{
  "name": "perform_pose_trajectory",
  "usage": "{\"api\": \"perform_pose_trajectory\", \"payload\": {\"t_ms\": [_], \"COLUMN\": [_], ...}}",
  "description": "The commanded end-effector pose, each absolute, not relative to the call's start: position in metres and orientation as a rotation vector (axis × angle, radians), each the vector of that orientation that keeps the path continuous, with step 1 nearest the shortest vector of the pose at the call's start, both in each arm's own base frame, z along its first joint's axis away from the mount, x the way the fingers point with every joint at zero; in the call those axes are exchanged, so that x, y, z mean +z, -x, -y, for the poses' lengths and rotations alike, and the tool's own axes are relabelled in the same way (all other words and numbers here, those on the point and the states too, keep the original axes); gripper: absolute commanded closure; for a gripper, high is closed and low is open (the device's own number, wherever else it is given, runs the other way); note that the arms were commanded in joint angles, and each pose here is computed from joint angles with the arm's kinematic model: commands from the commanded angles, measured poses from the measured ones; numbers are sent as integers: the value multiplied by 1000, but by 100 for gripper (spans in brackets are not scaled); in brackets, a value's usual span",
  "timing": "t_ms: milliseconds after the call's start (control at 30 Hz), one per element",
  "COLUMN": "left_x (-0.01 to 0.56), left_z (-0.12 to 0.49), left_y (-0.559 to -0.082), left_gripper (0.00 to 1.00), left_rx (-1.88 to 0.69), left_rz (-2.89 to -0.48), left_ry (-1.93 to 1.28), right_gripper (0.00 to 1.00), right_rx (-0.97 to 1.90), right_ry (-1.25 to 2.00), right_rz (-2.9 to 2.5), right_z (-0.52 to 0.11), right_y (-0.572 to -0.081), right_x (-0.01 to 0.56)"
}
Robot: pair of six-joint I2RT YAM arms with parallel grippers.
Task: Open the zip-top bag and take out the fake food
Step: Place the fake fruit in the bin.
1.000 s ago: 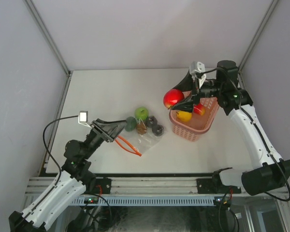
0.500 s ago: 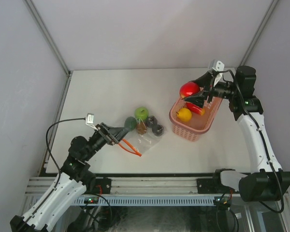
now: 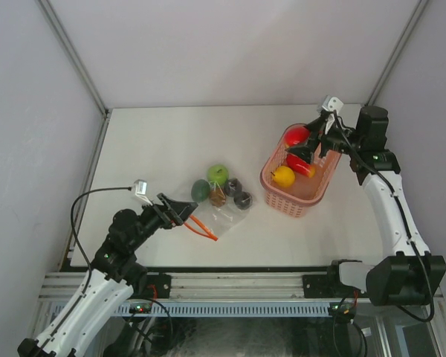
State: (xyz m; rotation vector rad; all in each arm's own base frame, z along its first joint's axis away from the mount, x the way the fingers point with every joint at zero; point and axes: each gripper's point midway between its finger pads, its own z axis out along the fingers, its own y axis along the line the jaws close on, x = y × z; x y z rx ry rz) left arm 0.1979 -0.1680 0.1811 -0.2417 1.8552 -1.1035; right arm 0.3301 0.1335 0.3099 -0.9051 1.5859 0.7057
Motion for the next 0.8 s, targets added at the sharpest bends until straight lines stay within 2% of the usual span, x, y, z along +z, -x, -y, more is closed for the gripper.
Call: {"api": "perform_pose_trajectory", "payload": {"t_ms": [0,767], "left_x": [201,164], "left_z": [157,138], "left_y": [-198,-192], "left_gripper": [0,0], "left_rx": [-1040,-908], "left_rz": [-1812,-1913], "left_ry": [218,283], "right_gripper": [79,77], "right_rx": [607,165], "right_ry": [897,727], "right_rz": [-1619,-1997], "right_z": [-121,-60], "right_y": [-347,-418], "right_x": [300,202]}}
